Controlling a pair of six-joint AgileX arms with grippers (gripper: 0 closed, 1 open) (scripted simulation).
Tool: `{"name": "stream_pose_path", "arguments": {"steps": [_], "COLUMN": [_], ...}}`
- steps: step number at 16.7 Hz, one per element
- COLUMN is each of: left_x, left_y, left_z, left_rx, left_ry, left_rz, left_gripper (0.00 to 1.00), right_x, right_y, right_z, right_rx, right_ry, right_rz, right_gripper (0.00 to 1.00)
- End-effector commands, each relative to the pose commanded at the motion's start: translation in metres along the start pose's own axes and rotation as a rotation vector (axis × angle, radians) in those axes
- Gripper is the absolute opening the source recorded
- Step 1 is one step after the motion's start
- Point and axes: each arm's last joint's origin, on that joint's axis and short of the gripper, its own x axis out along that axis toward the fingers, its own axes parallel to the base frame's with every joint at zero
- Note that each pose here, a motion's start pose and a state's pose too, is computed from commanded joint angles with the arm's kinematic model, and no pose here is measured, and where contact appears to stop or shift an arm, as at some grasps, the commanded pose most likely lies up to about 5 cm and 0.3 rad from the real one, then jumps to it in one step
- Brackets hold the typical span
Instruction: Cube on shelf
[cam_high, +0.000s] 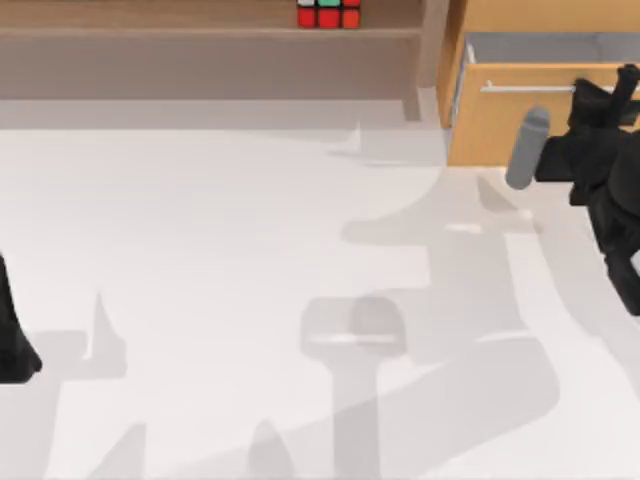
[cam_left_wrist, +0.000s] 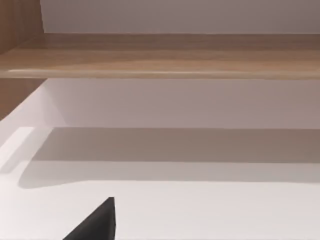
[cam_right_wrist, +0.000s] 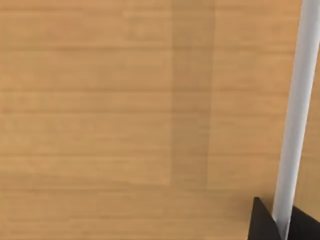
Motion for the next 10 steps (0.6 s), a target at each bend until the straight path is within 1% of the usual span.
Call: {"name": "stream_pose_path", "arguments": {"steps": [3,10], "left_x": [0.0,0.0], "left_y": [0.0,0.0], "left_z": [0.0,0.0], "left_rx": [0.0,0.0], "left_ry": [0.0,0.0], "left_rz": [0.0,0.0], "left_gripper": [1.0,1.0], "right_x": [0.012,0.057], "right_y": [0.0,0.001], "right_z": [0.0,0.0], "right_rx": [-0.001,0.0], "right_ry": [0.0,-0.002], "right_rz": [-0.003,0.004], "right_gripper": [0.0,0.0]}}
